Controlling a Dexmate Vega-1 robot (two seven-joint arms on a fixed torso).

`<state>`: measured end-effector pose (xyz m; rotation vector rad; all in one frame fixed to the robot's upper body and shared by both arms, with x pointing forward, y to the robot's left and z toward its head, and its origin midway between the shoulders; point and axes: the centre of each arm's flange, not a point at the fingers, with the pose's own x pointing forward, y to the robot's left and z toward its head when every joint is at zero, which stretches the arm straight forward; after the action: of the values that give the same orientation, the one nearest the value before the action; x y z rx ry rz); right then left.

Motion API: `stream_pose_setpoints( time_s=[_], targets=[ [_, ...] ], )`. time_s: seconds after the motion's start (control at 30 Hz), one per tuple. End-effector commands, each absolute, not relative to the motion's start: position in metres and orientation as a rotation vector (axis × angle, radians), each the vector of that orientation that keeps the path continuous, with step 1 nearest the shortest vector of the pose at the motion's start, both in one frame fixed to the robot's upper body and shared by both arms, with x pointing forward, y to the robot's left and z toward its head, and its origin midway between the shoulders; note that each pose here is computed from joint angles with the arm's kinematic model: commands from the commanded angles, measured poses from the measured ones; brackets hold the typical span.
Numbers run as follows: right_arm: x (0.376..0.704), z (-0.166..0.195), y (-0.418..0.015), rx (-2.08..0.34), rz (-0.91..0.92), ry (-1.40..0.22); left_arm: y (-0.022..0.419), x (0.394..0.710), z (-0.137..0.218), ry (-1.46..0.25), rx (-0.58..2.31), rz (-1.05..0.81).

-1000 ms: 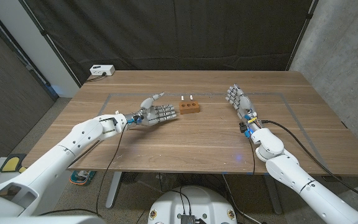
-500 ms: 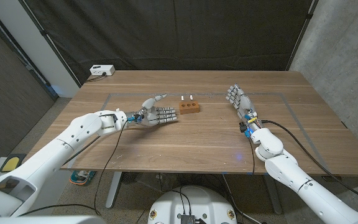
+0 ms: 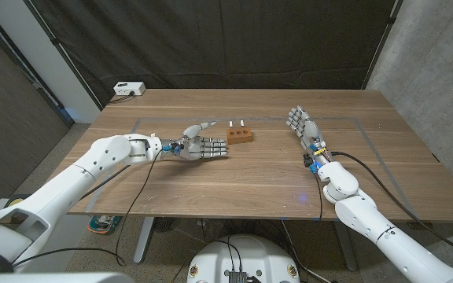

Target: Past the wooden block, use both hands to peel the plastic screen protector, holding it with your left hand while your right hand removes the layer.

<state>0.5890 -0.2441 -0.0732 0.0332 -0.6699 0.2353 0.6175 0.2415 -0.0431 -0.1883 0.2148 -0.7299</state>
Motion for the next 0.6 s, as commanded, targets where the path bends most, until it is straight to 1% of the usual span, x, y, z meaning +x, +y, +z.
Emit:
stream_pose_setpoints(
  time_s=[0.03, 0.6],
  targets=[
    [0.587, -0.073, -0.246, 0.039, 0.227, -0.684, 0.239, 0.622, -0.042, 0.269, -0.132, -0.740],
    [0.578, -0.081, -0.251, 0.042, 0.189, -0.693, 0.223, 0.639, -0.037, 0.285, -0.122, -0.766]
  ],
)
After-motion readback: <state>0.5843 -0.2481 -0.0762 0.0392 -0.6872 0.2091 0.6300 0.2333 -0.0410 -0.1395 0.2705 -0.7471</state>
